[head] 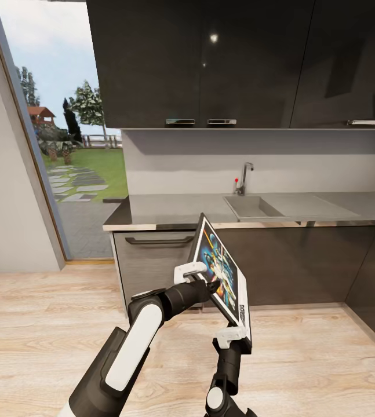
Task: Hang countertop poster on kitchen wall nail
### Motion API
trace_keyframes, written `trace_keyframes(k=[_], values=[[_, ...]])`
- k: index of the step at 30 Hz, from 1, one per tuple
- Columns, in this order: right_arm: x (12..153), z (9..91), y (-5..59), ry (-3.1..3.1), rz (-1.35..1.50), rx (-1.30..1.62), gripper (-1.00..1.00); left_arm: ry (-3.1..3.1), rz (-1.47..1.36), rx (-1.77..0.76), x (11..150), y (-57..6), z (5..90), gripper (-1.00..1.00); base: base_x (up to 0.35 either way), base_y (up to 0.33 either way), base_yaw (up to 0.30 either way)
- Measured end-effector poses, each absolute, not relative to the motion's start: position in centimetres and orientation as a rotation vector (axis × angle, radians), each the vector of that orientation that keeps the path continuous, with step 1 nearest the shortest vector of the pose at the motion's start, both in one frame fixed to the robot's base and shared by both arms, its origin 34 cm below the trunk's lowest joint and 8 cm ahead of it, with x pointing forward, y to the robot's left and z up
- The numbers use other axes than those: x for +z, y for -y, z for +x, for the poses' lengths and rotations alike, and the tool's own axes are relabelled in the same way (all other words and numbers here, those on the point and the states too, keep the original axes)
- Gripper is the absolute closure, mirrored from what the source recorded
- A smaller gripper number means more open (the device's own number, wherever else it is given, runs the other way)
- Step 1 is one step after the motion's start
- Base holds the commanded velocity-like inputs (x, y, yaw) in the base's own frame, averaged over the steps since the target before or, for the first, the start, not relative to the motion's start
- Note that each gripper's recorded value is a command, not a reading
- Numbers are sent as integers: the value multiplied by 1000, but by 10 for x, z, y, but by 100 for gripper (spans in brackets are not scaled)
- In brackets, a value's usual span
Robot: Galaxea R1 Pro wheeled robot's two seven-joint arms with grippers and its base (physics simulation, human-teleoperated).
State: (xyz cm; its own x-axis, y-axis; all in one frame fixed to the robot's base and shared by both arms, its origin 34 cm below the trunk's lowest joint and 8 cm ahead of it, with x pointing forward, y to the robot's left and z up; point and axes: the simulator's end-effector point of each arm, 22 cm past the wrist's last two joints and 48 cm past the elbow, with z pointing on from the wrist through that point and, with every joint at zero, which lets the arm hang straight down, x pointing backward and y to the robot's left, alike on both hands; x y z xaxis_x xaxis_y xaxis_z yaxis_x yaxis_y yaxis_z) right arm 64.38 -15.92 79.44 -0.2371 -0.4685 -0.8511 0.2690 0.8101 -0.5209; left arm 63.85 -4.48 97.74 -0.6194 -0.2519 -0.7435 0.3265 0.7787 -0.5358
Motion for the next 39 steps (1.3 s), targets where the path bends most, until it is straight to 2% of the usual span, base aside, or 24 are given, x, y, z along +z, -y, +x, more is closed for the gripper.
trace_keyframes(k=[13,39], values=[[785,647,165,-1704,-169,-665,100,-2101,35,-1026,984,68,621,-100,0,0,0],[747,665,217,-1857,-121,-636,100,-2102,35,-1043,985,70,619,-100,0,0,0]])
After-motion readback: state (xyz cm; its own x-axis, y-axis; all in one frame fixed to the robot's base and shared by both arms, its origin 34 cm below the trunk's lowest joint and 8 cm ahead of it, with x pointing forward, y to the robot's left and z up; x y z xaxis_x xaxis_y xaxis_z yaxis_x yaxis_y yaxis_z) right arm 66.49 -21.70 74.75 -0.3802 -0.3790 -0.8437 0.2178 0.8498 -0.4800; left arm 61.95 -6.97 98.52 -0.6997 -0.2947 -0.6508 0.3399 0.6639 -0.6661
